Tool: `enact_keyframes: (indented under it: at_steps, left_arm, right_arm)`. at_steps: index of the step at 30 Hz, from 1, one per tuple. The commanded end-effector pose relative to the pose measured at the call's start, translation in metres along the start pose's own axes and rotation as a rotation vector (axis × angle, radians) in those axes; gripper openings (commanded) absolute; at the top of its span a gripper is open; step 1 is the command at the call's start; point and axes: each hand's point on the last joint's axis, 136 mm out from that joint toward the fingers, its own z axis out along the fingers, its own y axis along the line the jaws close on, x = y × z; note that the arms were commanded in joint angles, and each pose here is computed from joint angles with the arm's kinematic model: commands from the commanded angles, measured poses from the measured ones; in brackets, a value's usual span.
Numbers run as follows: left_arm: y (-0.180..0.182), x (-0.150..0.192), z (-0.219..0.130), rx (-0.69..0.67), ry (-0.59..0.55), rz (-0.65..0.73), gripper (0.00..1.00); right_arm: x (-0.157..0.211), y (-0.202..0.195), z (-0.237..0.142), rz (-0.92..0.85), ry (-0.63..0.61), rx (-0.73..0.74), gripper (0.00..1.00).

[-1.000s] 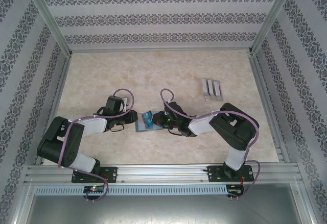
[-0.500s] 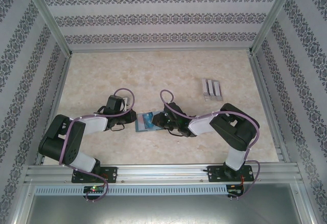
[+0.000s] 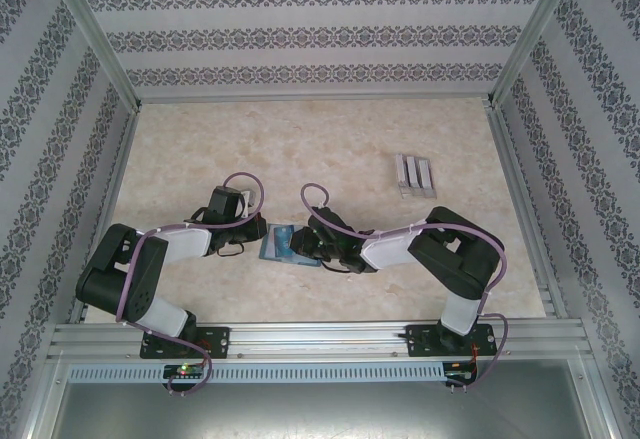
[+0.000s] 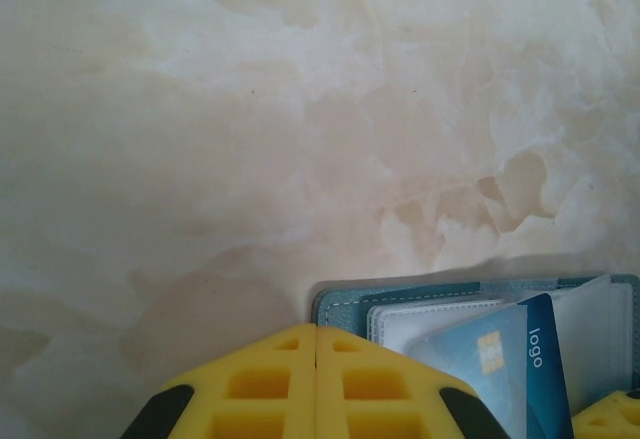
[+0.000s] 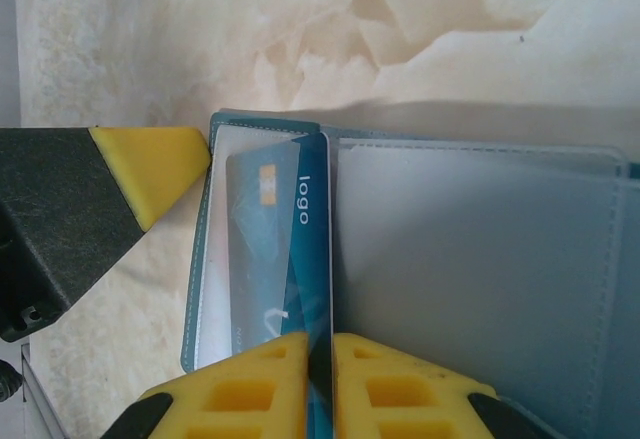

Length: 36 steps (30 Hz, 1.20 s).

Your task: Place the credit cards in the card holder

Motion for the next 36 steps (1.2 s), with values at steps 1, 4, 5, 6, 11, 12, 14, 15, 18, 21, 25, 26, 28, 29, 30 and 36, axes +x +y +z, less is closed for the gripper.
enact_keyframes:
  at_steps: [1, 4, 5, 6, 11, 12, 14, 15, 18, 21, 25, 26, 28, 29, 30, 36]
  left_arm:
    - [-0.001, 0.006, 0.003, -0.013, 0.030, 0.012, 0.05]
    - [0.000, 0.006, 0.002, -0.018, 0.034, 0.012, 0.01]
    - [0.000, 0.007, 0.002, -0.019, 0.037, 0.010, 0.01]
    - [0.001, 0.007, 0.002, -0.023, 0.038, 0.006, 0.00]
    - [0.005, 0.013, 0.000, -0.043, 0.048, -0.045, 0.00]
    - [0.007, 0.015, -0.001, -0.048, 0.049, -0.057, 0.00]
    - [0.011, 0.016, -0.002, -0.070, 0.046, -0.073, 0.00]
    - [0.013, 0.017, -0.002, -0.079, 0.049, -0.078, 0.00]
    - [0.014, 0.018, -0.001, -0.084, 0.057, -0.081, 0.00]
    - [0.015, 0.019, 0.001, -0.090, 0.063, -0.082, 0.00]
    - [0.014, 0.020, 0.005, -0.076, 0.073, -0.096, 0.00]
    - [0.015, 0.021, 0.006, -0.079, 0.077, -0.097, 0.00]
    - [0.018, 0.022, 0.006, -0.092, 0.076, -0.101, 0.00]
    - [0.018, 0.023, 0.005, -0.093, 0.076, -0.103, 0.00]
    - [0.017, 0.022, 0.005, -0.091, 0.074, -0.102, 0.00]
    - [0.023, 0.020, 0.001, -0.124, 0.058, -0.097, 0.00]
  right_arm:
    - [0.000, -0.006, -0.003, -0.003, -0.014, 0.047, 0.15]
    - [0.000, -0.008, -0.006, -0.006, -0.013, 0.058, 0.08]
    - [0.000, -0.008, -0.006, -0.004, -0.011, 0.059, 0.05]
    - [0.000, -0.008, -0.006, 0.002, -0.012, 0.058, 0.02]
    - [-0.002, -0.012, 0.000, 0.056, -0.045, 0.070, 0.00]
    - [-0.003, -0.012, 0.000, 0.068, -0.056, 0.072, 0.00]
    - [-0.005, -0.016, 0.000, 0.096, -0.080, 0.085, 0.00]
    - [-0.006, -0.017, -0.001, 0.106, -0.098, 0.086, 0.00]
    - [-0.007, -0.016, -0.002, 0.115, -0.116, 0.089, 0.00]
    - [-0.003, -0.011, 0.001, 0.131, -0.110, 0.074, 0.00]
    - [0.004, 0.000, 0.009, 0.122, -0.086, 0.059, 0.06]
    - [0.005, 0.001, 0.012, 0.125, -0.080, 0.055, 0.07]
    - [0.007, 0.006, 0.016, 0.129, -0.071, 0.039, 0.07]
    - [0.008, 0.008, 0.017, 0.126, -0.065, 0.035, 0.07]
    - [0.010, 0.010, 0.019, 0.123, -0.057, 0.033, 0.09]
    - [0.009, 0.009, 0.015, 0.127, -0.058, 0.040, 0.22]
